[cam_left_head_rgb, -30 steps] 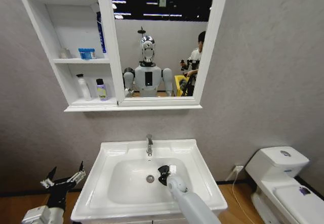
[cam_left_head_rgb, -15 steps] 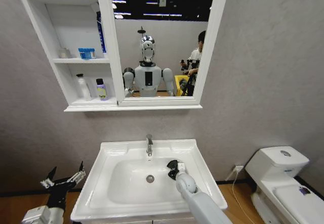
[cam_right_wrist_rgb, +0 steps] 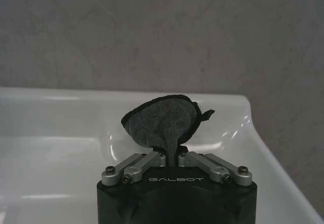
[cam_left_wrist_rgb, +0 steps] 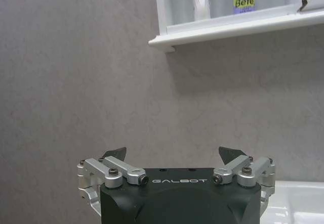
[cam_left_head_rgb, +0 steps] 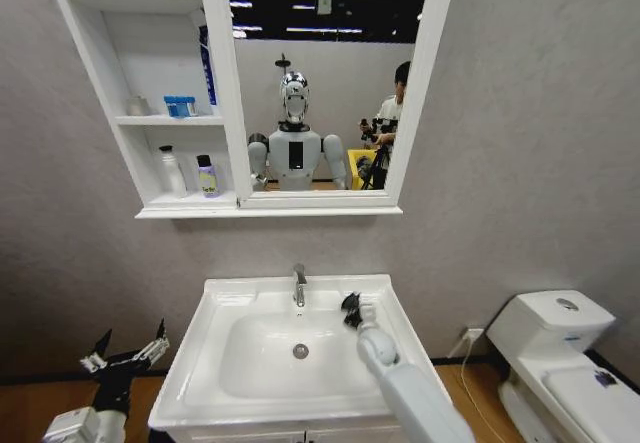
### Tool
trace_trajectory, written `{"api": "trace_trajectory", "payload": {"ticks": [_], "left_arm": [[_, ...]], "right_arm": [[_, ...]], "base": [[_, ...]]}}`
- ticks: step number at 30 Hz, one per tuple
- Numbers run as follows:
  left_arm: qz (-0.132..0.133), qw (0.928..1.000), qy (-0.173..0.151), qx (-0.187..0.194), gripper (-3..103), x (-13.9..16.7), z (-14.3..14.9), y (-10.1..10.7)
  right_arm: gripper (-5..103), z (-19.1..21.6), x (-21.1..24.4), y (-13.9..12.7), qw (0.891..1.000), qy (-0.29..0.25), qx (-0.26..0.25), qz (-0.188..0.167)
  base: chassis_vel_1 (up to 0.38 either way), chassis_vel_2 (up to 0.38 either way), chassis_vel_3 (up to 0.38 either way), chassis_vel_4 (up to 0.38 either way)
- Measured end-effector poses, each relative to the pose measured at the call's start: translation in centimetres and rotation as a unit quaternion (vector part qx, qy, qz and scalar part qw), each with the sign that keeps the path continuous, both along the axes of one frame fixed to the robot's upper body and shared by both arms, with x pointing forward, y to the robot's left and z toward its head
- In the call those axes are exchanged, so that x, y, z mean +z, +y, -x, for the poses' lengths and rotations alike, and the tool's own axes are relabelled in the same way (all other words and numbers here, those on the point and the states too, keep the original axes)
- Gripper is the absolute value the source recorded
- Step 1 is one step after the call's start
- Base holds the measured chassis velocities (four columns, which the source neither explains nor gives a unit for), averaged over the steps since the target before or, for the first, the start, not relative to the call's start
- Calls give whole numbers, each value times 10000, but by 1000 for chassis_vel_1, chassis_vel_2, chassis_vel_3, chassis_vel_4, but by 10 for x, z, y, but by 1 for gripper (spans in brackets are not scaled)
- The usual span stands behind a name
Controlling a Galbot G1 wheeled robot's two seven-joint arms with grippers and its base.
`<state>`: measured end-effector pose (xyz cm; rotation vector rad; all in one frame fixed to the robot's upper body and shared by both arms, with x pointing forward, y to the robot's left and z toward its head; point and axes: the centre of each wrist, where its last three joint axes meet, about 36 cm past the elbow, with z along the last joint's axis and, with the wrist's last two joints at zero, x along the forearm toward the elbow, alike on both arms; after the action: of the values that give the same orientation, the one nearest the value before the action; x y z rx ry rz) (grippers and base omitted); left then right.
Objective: Move facial cleanser and shampoo from washbasin to cabinet, then wipe washbasin with towel.
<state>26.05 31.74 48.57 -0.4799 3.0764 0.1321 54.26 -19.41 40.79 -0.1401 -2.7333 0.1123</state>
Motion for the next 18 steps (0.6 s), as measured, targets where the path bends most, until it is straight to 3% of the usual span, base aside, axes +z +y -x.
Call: {"api": "trace_trajectory", "payload": {"ticks": [10,18], "left_arm": [[-1,10000,-1,4,100,0,0,0],[-1,10000,1,6,100,0,0,0]], "right_arm": [[6,5,17,-20,9998,-185,-58,48],[6,20,4,-61,9997,-219,90,27]], "base": [[-25,-3,14,-1],[0,0,0,0]]}}
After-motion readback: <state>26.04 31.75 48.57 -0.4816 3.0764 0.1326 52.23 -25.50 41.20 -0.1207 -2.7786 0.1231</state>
